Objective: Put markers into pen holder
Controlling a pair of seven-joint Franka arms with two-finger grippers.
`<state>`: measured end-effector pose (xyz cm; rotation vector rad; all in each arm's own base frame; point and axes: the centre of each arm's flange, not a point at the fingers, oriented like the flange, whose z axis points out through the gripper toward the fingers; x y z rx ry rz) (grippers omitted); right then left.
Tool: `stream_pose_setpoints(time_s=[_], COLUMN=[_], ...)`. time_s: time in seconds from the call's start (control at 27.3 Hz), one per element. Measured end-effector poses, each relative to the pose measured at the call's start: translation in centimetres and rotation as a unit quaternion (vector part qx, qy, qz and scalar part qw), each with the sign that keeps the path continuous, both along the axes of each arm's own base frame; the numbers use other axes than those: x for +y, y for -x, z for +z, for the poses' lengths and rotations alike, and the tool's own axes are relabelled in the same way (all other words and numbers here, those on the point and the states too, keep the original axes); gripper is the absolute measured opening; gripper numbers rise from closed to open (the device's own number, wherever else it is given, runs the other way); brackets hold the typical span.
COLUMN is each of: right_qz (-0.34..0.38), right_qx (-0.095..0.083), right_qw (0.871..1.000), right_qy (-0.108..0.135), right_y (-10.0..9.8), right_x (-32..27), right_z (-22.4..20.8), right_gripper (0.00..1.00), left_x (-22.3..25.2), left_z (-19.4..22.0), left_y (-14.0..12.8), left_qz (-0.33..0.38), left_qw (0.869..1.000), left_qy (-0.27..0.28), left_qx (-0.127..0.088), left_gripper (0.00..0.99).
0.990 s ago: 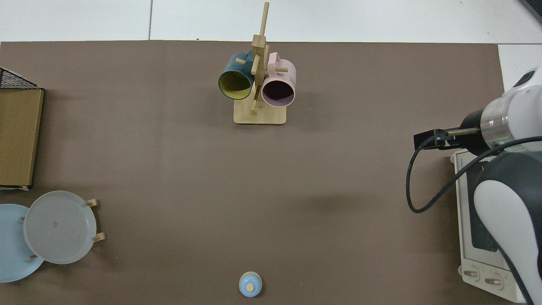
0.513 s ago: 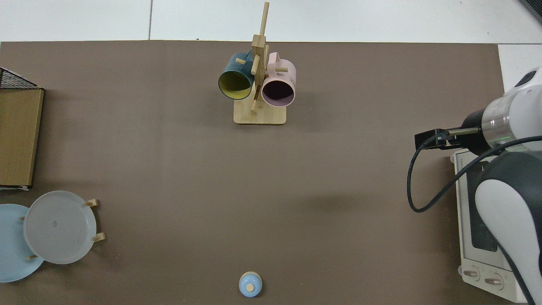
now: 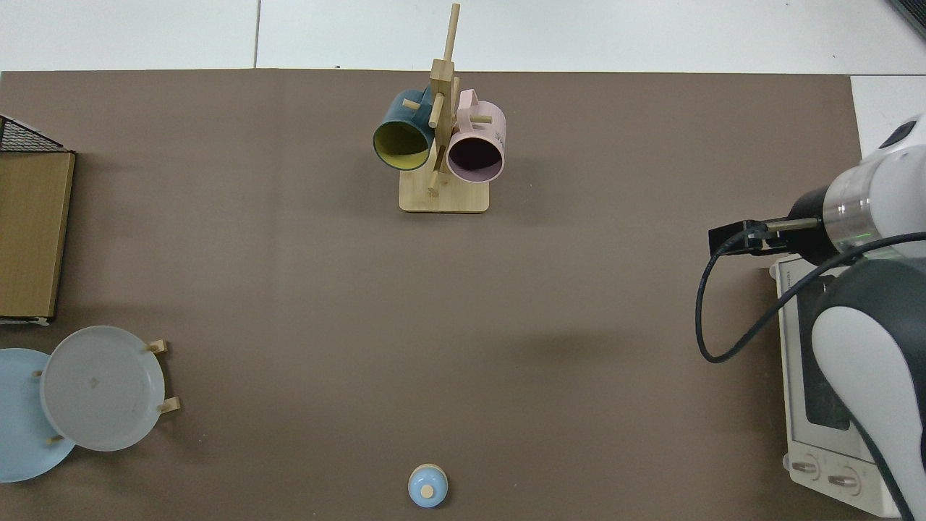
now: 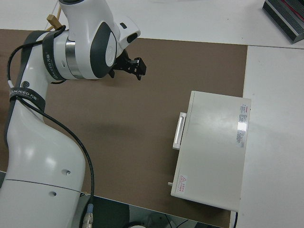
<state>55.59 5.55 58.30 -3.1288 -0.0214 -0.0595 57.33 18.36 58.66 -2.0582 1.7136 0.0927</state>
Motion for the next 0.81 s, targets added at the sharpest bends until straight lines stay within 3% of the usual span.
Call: stream_pose_setpoints(time_s=[0.15, 0.33, 0.55, 0.81], right_qz=[0.0, 0.0, 0.0, 0.0], right_qx=[0.0, 0.0, 0.0, 0.0], right_qw=[1.0, 1.0, 1.0, 1.0], right_qy=[0.0, 0.0, 0.0, 0.0], right_y=[0.0, 0.0, 0.0, 0.0], right_x=[0.0, 0.0, 0.0, 0.0], right_z=[0.0, 0.0, 0.0, 0.0], right_gripper=[1.0, 1.0, 1.0, 1.0], left_x=[-4.4, -8.9, -13.1, -18.1], left_z=[-0.4, -0.6, -0.8, -0.6], left_y=[-0.6, -0.6, -0.3, 0.1], left_qz=[0.083, 0.19, 0.32, 0.434], left_qw=[0.995, 0.975, 0.927, 0.869], left_qy=[0.045, 0.113, 0.189, 0.231], left_qx=[-0.018, -0.034, -0.046, -0.055], left_gripper=[0.991, 0.991, 0.991, 0.991])
